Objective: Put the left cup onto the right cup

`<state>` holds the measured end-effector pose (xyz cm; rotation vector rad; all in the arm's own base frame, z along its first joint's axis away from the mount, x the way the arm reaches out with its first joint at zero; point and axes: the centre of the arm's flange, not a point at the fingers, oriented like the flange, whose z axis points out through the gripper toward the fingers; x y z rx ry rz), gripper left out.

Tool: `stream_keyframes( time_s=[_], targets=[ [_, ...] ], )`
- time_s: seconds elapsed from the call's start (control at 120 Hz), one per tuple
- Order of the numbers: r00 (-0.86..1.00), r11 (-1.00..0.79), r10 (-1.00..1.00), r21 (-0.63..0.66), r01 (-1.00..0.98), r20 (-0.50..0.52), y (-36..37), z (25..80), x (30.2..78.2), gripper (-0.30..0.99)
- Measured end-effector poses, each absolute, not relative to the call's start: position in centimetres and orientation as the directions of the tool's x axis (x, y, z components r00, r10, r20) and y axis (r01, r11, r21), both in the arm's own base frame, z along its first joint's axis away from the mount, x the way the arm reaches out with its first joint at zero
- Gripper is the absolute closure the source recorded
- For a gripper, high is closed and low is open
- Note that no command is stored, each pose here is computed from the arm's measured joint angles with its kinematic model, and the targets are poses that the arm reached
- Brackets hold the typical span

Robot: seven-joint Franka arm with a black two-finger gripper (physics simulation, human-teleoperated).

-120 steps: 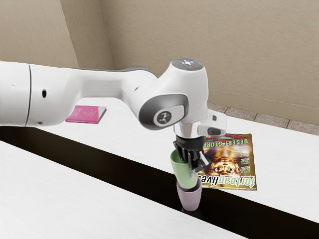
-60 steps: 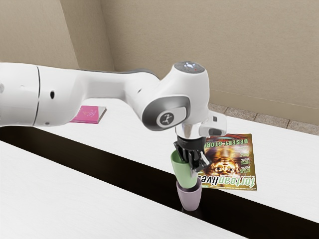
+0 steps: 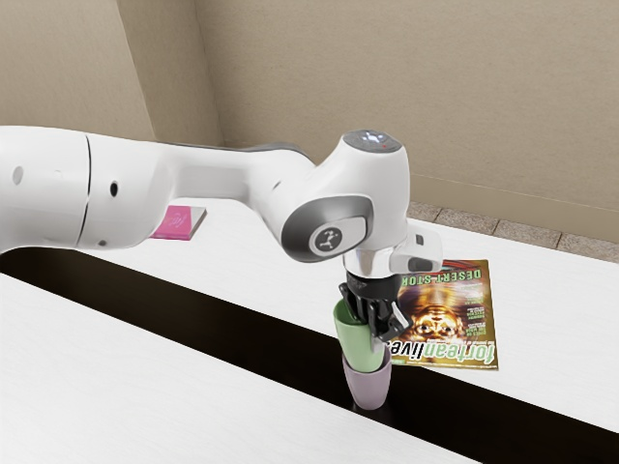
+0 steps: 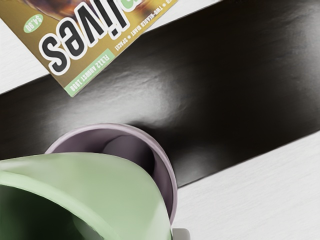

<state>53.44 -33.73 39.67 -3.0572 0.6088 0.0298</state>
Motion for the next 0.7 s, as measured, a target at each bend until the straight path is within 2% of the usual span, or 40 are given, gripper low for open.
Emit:
stream_keyframes(
  time_s=[0.167,0.292,0.383,0.558,0.7],
  targets=[
    [0.925,-0.925,-0.379,-0.019,-0.379,-0.025,-33.7,39.6,53.4,0.41],
    [0.927,-0.927,-0.374,-0.021,-0.375,-0.028,-33.7,39.7,53.4,0.23],
    [0.93,-0.93,-0.368,-0.022,-0.368,0.005,-33.5,42.6,53.2,0.15],
    [0.926,-0.938,-0.345,-0.016,-0.347,0.152,-32.1,55.8,52.3,0.06],
    [0.949,-0.956,-0.293,-0.043,-0.29,0.115,-25.9,60.8,52.9,0.03]
  ],
)
